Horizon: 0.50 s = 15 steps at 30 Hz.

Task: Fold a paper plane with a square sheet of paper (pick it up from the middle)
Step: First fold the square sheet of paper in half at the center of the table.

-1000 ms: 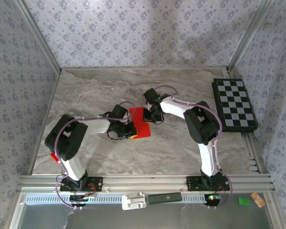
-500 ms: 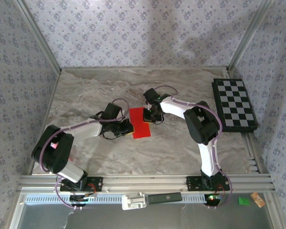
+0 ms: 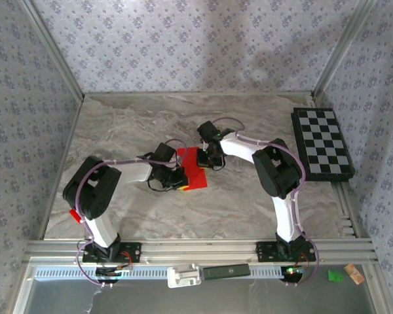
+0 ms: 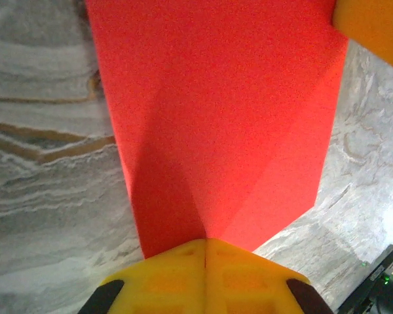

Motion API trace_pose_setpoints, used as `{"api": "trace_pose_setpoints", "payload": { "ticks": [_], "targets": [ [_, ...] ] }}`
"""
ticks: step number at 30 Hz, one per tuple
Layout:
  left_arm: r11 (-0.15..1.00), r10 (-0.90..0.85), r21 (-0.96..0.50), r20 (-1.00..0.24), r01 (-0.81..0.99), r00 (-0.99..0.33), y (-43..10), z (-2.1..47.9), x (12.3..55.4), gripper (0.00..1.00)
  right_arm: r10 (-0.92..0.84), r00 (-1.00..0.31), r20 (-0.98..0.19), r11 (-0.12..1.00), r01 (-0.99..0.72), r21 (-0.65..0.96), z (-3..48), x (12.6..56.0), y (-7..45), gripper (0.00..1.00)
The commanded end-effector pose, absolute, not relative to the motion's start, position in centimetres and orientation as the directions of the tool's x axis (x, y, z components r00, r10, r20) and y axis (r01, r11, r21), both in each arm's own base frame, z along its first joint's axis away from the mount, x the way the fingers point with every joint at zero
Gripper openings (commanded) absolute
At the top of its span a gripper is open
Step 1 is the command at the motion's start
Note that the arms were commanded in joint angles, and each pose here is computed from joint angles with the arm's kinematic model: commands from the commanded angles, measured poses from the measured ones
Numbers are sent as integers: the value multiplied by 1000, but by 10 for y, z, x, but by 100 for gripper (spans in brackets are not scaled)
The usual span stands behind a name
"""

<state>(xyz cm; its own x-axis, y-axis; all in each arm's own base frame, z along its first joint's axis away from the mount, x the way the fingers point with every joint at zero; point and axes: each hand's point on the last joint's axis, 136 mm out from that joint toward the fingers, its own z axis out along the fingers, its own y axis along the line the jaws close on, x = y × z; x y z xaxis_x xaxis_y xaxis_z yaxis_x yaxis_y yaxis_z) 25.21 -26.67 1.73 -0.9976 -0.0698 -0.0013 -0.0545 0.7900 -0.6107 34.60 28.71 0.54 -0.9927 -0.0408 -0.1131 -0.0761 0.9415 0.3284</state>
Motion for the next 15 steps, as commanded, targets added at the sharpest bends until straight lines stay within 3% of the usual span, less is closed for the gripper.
{"api": "trace_pose_setpoints", "payload": {
  "ticks": [1,7,15],
  "targets": [
    [879,-32,-470,115,-83,-993,-228,-10,204,6,2,-996,94,1000,0,-26,-81,295,206,8],
    [872,4,-490,61,-26,-998,-228,12,209,5,8,-996,84,1000,7,-18,-78,297,207,8],
    [740,-188,-672,-192,-11,-963,-241,90,301,8,34,-997,-75,980,18,200,-26,347,254,8]
  ]
}}
